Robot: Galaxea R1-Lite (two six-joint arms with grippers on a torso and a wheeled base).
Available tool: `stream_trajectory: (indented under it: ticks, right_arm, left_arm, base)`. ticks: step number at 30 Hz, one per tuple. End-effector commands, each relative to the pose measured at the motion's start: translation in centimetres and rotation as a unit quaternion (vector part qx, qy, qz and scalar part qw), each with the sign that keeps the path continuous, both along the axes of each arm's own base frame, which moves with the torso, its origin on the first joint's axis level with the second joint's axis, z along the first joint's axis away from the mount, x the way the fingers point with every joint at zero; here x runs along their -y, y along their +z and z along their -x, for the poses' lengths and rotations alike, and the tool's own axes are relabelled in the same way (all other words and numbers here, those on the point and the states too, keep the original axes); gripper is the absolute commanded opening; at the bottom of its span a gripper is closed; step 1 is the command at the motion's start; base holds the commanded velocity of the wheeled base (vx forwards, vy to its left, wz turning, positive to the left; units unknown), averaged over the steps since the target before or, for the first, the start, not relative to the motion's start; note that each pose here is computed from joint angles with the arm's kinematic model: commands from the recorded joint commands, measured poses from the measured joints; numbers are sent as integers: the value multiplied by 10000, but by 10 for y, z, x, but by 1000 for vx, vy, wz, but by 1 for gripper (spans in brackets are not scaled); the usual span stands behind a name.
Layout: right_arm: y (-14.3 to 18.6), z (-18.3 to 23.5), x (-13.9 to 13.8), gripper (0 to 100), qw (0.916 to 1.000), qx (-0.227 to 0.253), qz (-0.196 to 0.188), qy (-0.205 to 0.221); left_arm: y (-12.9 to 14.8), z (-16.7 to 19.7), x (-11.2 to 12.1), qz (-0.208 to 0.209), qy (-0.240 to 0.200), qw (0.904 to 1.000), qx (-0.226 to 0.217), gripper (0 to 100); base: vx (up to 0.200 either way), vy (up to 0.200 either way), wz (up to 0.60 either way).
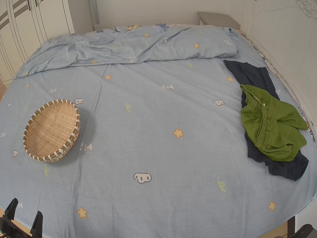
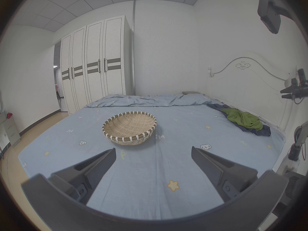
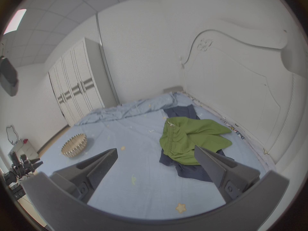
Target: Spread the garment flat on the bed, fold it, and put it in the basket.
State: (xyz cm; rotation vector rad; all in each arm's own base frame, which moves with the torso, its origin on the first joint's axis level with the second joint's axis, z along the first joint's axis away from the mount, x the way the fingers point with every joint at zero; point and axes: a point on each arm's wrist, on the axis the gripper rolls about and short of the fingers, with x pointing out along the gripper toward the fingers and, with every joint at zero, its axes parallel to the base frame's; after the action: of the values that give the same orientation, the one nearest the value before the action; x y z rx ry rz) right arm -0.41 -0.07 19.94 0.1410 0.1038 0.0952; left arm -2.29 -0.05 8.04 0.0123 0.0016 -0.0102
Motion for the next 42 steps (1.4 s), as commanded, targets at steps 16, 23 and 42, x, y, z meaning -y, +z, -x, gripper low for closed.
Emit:
stream_trajectory:
  ticks: [16,23,42]
  right_arm:
    - [-25,-314,-52,100,9248,-2810,1966,-1646]
    - [-31,-347,-52,100,9164,-2825,2055,-1952]
    - [-36,-382,-38,100,9153,-2632,1929,-2359]
  left_arm:
    - [-5,-1,0,1,5,10000,-61,100]
    - [-5,-1,0,1,5,10000,-61,100]
    - [-5,-1,0,1,5,10000,-61,100]
  base:
    - [0,0,0]
    - [0,0,0]
    - [0,0,0]
